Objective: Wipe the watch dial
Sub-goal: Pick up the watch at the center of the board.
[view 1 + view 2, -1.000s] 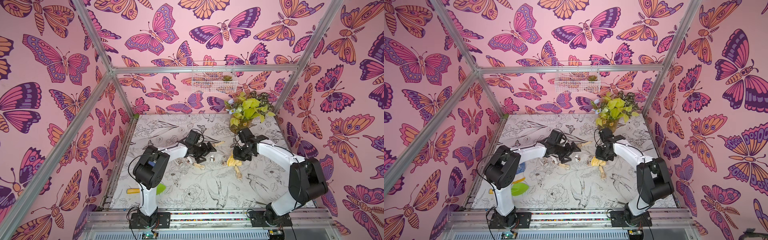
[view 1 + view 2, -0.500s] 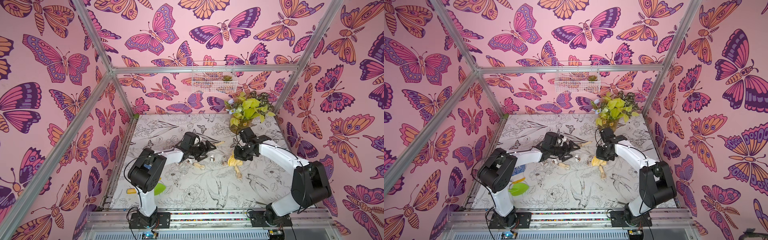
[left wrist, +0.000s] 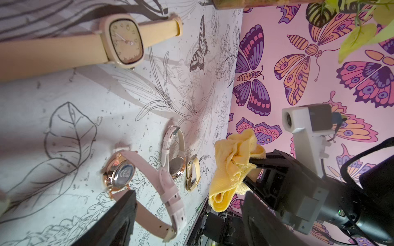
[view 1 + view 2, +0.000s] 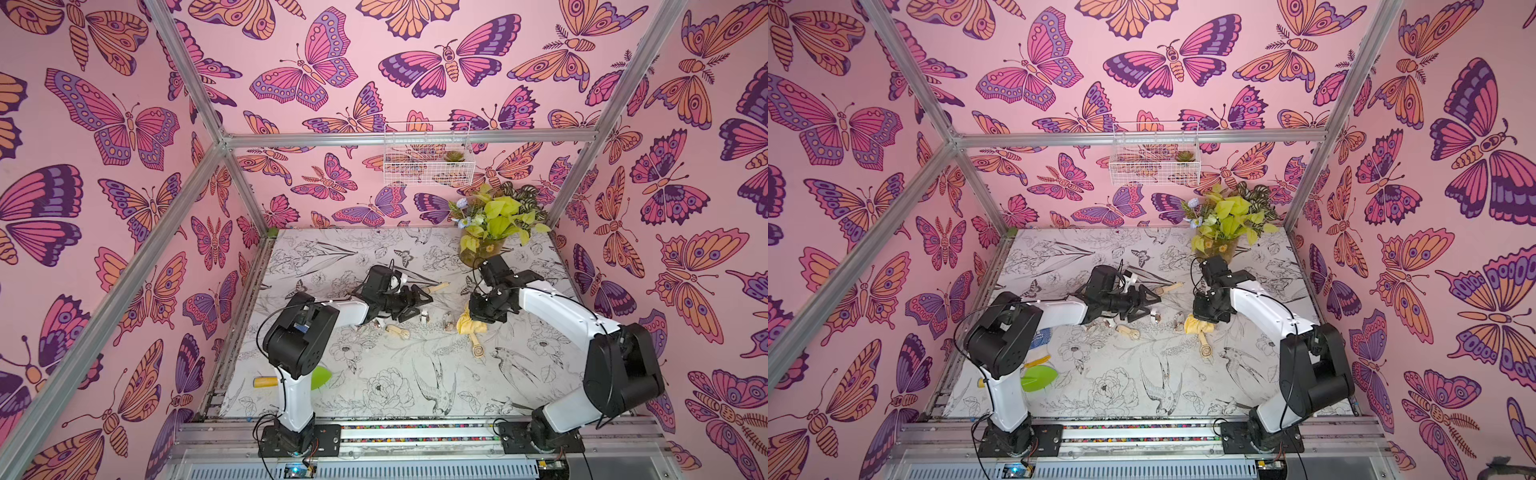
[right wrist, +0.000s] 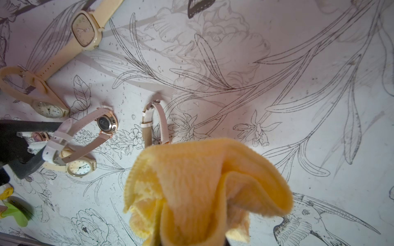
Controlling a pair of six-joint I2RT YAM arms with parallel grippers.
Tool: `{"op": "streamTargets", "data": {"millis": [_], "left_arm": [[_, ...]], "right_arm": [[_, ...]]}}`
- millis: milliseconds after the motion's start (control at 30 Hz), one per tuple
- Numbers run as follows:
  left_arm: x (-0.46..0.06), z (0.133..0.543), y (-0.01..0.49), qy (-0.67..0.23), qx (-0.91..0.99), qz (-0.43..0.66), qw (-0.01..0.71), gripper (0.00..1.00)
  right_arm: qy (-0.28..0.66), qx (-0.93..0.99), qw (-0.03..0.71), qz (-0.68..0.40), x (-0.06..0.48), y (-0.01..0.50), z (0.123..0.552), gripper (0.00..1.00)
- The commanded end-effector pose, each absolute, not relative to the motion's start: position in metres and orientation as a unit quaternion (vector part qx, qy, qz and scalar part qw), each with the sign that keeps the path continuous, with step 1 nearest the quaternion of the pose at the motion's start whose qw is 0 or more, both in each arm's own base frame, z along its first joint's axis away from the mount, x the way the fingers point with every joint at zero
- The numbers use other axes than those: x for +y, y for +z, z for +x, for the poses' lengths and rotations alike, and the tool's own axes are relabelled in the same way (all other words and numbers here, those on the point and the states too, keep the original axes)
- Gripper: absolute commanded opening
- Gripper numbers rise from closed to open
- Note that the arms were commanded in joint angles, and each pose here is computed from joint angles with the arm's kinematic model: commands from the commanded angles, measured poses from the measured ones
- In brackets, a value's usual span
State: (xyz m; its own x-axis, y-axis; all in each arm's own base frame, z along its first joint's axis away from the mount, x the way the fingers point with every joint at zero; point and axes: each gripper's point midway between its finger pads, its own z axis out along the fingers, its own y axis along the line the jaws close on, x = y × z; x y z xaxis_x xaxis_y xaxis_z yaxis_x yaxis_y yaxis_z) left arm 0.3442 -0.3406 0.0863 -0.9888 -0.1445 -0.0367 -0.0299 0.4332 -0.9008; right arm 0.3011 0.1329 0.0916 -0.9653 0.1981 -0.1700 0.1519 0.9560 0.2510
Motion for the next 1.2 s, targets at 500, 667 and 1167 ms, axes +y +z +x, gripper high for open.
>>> {"op": "streamTargets", "data": {"millis": [500, 667, 1167], "left_arm": [[-0.363, 0.346, 0.052, -0.544, 0.837, -0.062, -0.018, 0.59], [-0.368, 0.349, 0.052, -0.551, 0.832, -0.060, -0.028, 0.40], [-0.364, 0.344, 0.053, -0.578, 0.813, -0.051, -0.051, 0.00]], "right_arm": [[0.117, 0.983, 0.102, 0.097, 0.129, 0.096, 0.299, 0.00], [0.113, 0.983, 0.104, 0.099, 0.127, 0.096, 0.298, 0.00], [0.123, 0.981, 0.107, 0.104, 0.131, 0.098, 0.304, 0.00]]}}
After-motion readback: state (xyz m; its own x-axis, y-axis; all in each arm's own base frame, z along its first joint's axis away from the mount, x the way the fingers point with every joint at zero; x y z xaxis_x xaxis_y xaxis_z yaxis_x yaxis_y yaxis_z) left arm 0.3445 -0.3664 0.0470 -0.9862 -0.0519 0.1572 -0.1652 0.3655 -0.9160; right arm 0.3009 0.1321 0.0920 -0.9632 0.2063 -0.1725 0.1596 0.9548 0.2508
